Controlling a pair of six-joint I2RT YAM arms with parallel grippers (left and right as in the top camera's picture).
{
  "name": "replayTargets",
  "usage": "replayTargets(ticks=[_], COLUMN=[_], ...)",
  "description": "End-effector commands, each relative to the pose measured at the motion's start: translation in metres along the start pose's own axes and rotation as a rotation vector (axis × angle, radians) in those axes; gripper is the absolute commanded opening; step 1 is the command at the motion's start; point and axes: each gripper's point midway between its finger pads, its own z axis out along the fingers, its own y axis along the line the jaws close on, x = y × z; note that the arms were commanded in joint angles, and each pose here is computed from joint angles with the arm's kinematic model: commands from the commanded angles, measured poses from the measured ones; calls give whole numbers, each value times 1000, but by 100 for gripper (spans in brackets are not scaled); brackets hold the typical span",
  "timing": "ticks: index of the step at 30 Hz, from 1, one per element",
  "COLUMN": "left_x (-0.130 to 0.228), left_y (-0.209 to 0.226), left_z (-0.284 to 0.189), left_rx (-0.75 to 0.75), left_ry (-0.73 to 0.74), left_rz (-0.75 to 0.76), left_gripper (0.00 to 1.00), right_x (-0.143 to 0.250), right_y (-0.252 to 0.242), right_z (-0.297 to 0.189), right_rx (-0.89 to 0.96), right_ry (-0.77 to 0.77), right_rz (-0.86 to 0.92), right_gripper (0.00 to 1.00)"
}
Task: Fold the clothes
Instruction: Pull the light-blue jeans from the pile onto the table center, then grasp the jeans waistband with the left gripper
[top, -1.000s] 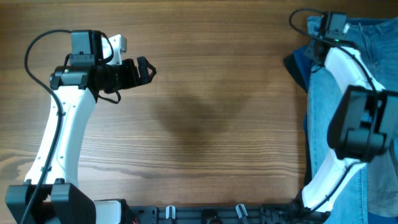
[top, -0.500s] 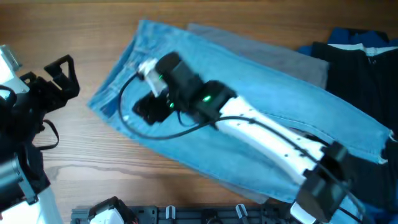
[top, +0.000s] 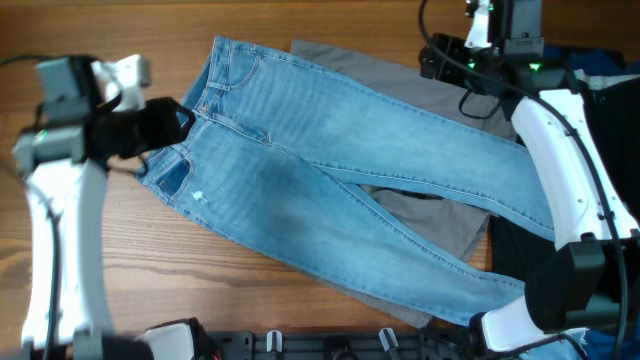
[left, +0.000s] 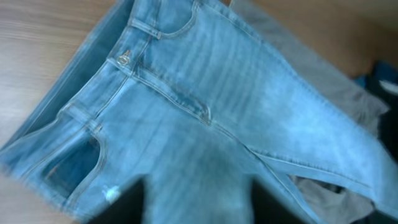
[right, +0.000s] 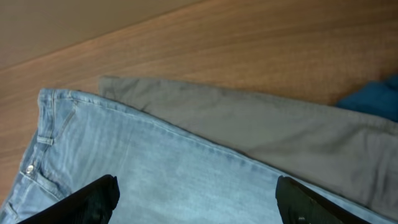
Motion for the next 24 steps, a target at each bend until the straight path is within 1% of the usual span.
replayTargets(ticks=[1,2,3,4,5,6,8,10,11,14,15,16,17,19,20,21,24], left_x=[6,5,3,0,-3,-7,-15,-18,-13,19,30,41,47,55,63,66,62], left_y=[9,18,29,40,59,78,97,114,120,134,133,127,122,109,101,99,99], left_z=[80,106,130,148,164,174,183,199,206,231,235,236,236,234,232,229,209], left_rx=[13,14,9,-14,-80,-159,-222,-236,-239,-237,-226,-191,-163,-93,-51,-44,-53], left_ry=[140,160,163,158,147,131,96,81,100,203,239,279,303,338,368,383,400], left_rz=[49,44,44,47,54,61,66,95,100,66,56,41,29,5,-16,-25,-54], left_gripper=[45,55,75,82,89,100,100,100,100,100,98,89,70,37,15,4,4], right_x=[13,18,22,23,25,27,29,30,30,31,31,30,30,28,27,27,25], right_y=[1,0,-1,-1,-2,-2,-3,-3,-3,-3,-3,-3,-3,-3,-2,-2,-5], right_z=[3,3,3,3,3,3,3,2,2,2,2,2,2,3,3,3,3], right_rx=[-38,-32,-28,-25,-24,-21,-18,-17,-17,-16,-16,-17,-17,-20,-21,-21,-7], right_ry=[70,90,105,111,118,125,134,138,139,140,140,140,139,128,125,125,117], right_rz=[27,29,34,34,36,38,40,41,41,42,42,43,44,41,41,41,36], right_gripper=[86,86,88,90,91,91,92,92,92,92,92,93,93,92,92,93,93])
